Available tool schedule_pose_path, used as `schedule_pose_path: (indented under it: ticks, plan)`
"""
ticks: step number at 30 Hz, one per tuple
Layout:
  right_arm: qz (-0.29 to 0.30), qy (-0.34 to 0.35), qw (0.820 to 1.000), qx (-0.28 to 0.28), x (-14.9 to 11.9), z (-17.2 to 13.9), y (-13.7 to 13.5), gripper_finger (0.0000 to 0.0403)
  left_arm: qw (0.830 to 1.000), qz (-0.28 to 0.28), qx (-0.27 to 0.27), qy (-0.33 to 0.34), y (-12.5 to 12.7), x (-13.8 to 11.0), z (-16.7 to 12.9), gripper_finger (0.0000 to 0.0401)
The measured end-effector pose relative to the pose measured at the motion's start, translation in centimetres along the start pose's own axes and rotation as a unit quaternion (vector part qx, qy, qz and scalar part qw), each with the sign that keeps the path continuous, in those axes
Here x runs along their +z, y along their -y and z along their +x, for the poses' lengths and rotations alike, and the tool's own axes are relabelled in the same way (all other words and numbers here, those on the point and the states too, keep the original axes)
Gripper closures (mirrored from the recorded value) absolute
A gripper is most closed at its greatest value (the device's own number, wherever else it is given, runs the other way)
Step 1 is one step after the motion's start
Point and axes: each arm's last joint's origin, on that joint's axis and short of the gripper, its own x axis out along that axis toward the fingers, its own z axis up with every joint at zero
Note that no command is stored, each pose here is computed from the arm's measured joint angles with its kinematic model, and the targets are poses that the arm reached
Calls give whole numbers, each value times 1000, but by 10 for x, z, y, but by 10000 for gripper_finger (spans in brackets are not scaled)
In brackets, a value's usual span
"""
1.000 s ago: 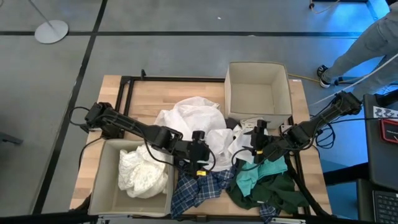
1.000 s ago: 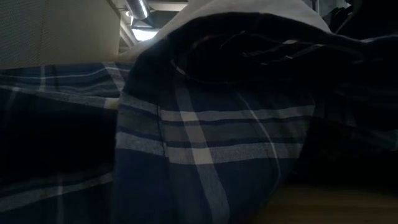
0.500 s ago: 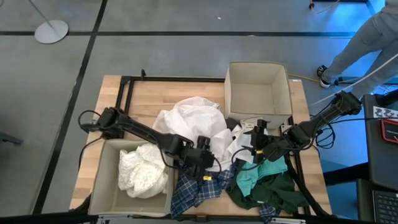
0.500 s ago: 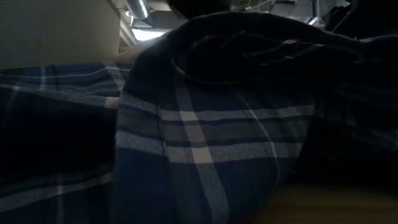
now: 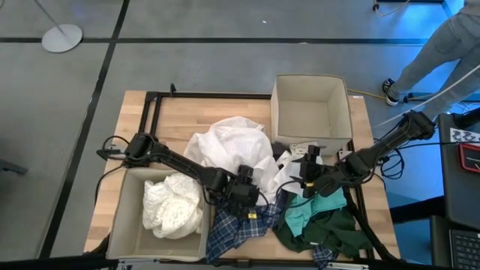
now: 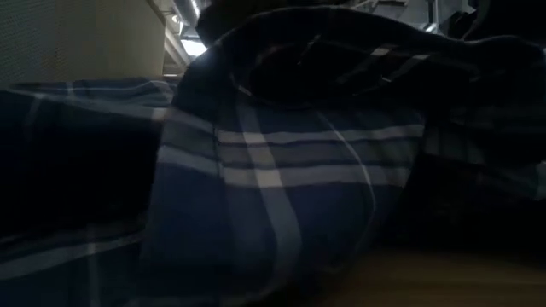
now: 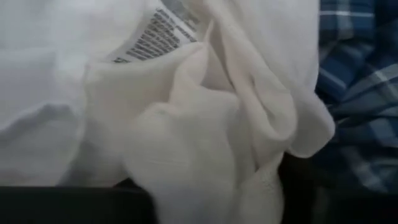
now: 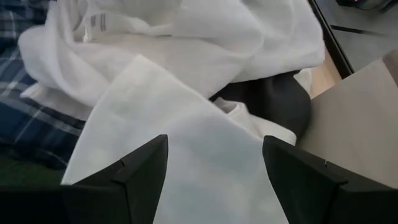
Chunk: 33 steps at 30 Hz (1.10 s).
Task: Sort clothes
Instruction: Put the white shirt into the bottom left brown laundry bin
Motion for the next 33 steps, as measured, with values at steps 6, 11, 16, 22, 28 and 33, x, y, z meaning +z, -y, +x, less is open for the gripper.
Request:
schedule_pose_path:
  ticks: [6, 11, 16, 22, 28, 33]
  plan:
    - [-12, -7, 1000, -12, -1, 6, -4, 139, 996, 5, 88, -6, -5, 0, -2, 372]
    - [-13, -6, 1000, -19, -1, 6, -4, 139, 992, 8, 128, 13, -8, 13, -16, 380]
    - [-17, -7, 1000, -19, -1, 6, -4, 139, 984, 8, 165, 64, -15, 33, -60, 388]
    - [-16, -7, 1000, -19, -1, 6, -4, 139, 967, -14, 215, 138, -38, 49, -130, 388]
    - [-17, -6, 1000, -20, -1, 6, -4, 139, 951, -20, 248, 182, -64, 51, -182, 387]
    - [-18, -6, 1000, -22, -1, 6, -4, 139, 936, -24, 289, 202, -85, 49, -221, 388]
